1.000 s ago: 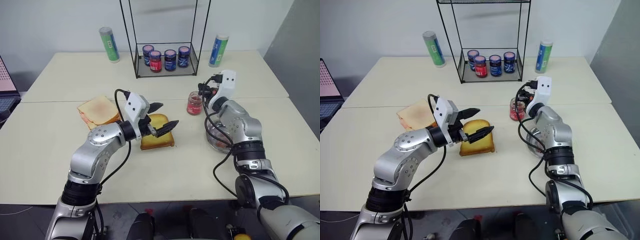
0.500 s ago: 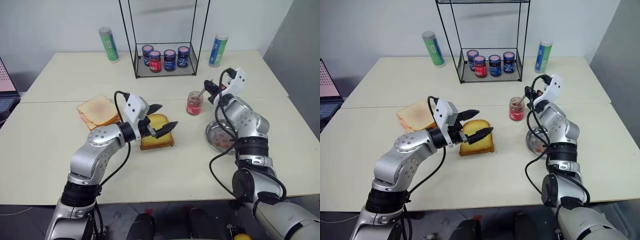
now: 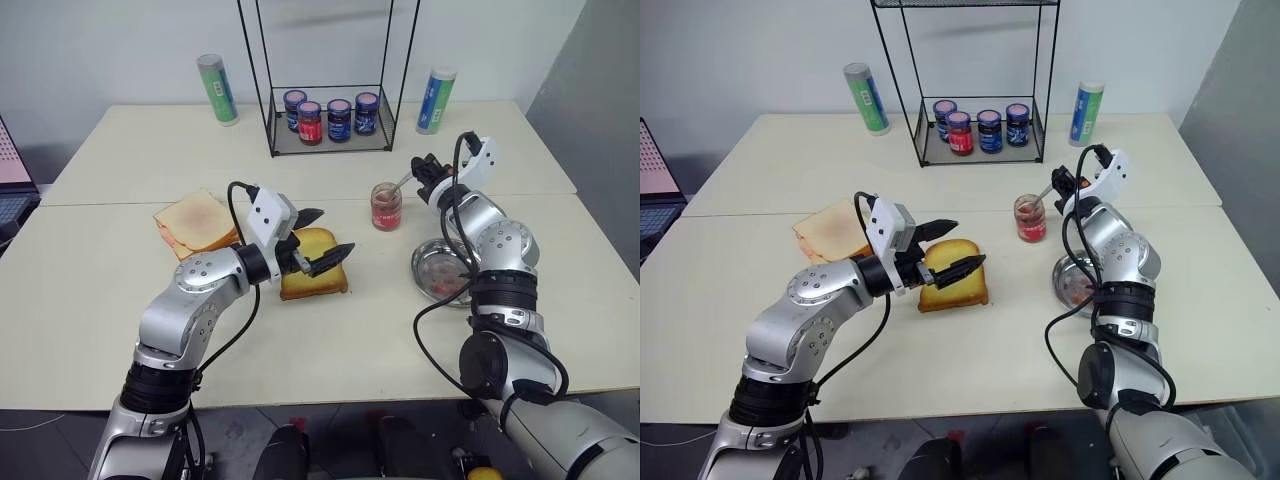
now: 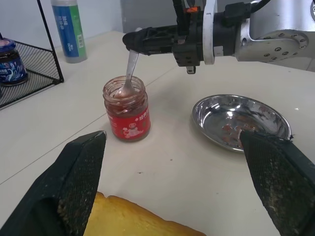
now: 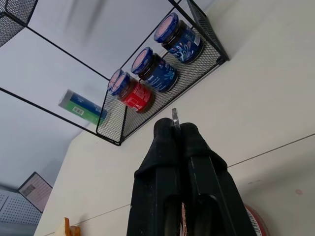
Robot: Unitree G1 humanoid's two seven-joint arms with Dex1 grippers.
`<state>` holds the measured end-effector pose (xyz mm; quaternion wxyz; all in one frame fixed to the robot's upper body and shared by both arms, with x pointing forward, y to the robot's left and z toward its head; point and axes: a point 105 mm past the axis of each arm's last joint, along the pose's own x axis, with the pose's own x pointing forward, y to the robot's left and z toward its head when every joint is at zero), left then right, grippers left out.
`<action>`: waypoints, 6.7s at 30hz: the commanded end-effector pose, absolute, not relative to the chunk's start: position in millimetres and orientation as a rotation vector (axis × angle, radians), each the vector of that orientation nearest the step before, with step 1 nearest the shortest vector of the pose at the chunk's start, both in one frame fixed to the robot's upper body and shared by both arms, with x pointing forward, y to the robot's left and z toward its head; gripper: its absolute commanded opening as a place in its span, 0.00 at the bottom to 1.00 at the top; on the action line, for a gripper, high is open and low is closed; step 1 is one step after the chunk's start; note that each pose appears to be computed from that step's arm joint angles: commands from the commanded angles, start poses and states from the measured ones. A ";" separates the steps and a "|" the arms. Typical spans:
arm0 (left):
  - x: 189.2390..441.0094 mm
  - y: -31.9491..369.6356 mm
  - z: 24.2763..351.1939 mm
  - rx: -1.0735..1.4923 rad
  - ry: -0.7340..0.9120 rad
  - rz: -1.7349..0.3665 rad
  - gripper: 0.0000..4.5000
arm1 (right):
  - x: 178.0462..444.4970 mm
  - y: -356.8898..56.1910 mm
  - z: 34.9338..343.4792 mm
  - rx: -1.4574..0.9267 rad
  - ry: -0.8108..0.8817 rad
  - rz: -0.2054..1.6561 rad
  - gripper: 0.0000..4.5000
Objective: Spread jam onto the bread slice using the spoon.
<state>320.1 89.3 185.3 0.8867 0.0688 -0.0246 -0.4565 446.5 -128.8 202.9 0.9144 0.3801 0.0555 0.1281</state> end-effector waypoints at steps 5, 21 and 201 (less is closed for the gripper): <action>317.2 90.3 197.9 0.159 -0.105 -0.948 1.00 | 448.9 -140.4 221.7 0.797 0.051 0.242 0.02; 317.3 90.6 198.0 0.168 -0.102 -0.955 1.00 | 450.8 -159.8 224.1 0.918 0.026 0.181 0.02; 244.1 160.4 133.5 0.148 0.081 -0.734 1.00 | 394.5 37.7 172.4 0.877 0.323 0.697 0.02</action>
